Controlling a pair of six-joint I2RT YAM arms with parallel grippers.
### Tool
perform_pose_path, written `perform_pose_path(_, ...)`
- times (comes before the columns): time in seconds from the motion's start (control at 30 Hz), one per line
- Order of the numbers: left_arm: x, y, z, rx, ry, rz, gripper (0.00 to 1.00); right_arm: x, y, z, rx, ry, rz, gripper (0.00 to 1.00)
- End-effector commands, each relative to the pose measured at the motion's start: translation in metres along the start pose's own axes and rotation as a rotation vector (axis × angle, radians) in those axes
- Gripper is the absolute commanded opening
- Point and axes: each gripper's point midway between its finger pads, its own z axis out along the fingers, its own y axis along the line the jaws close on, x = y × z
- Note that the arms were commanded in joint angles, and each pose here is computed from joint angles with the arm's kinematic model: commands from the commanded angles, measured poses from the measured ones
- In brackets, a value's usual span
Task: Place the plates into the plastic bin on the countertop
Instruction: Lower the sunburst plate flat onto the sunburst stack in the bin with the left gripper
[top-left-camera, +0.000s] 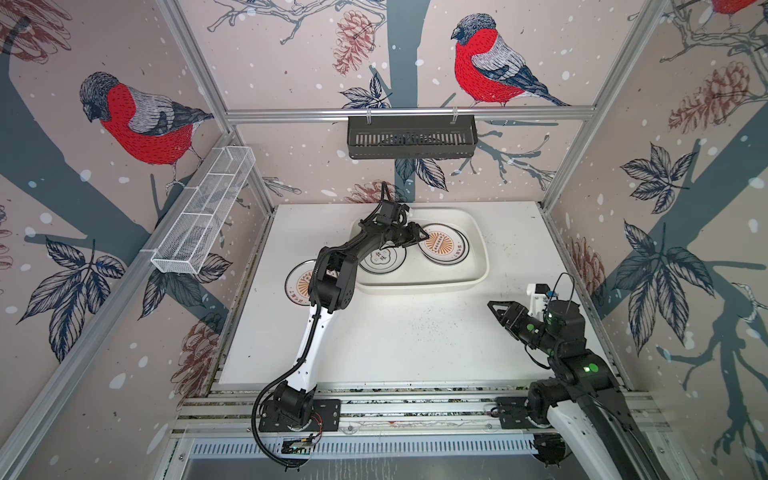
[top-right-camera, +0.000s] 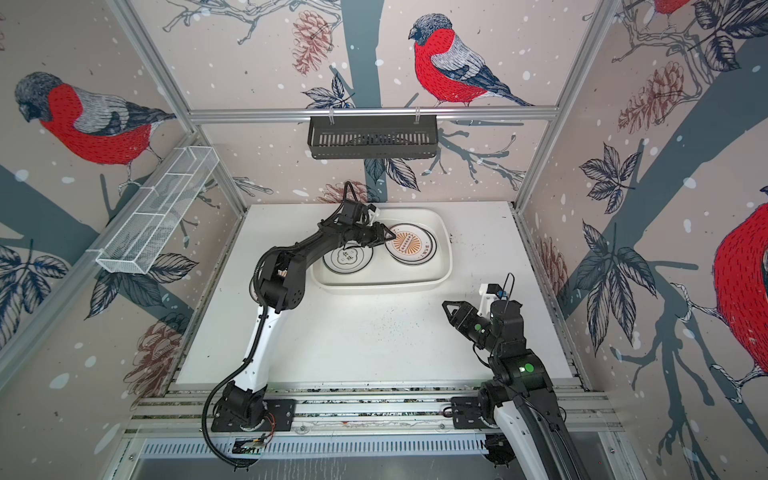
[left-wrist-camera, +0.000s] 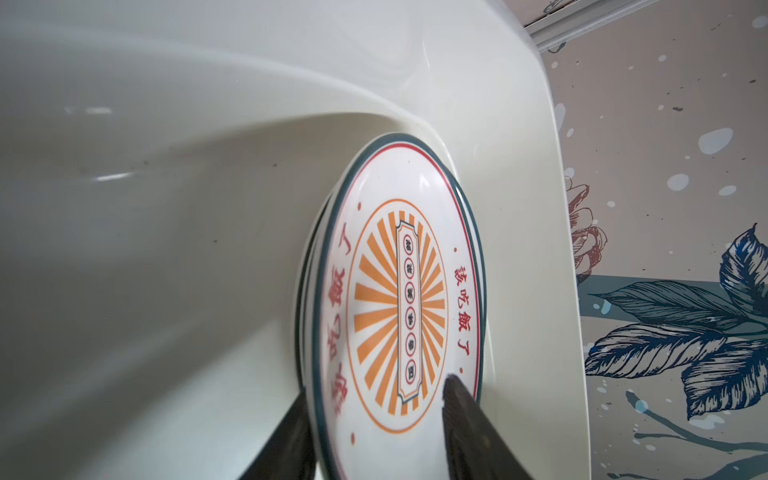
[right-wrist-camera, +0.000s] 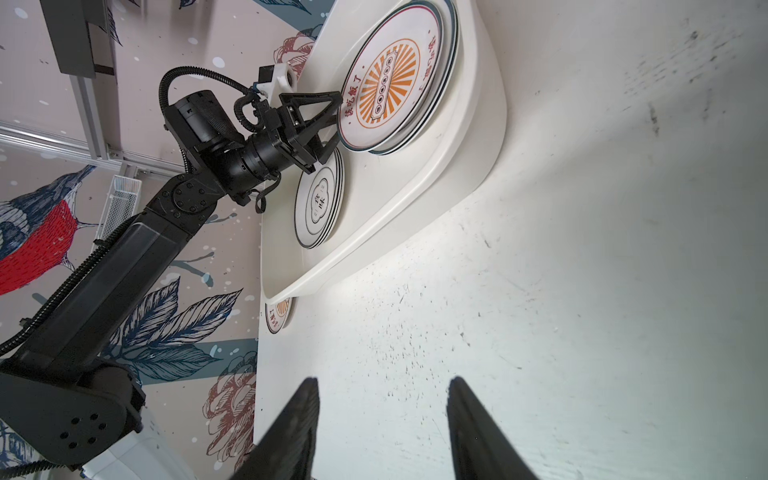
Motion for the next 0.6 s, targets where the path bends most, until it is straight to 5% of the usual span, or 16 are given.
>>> perform_pose_path(0.0,-0.009,-0.013,-0.007,0.021,-0.028,0.042,0.53,-0.006,0.008,-0.001,-0.026,-0.021,-0.013,0.51)
perform_pose_path(0.57,0.002,-0.028,-0.005,0.032,-0.012,0.059,0.68,-0.007,0.011,-0.003,-0.037,-0.029,-0.019,0.51)
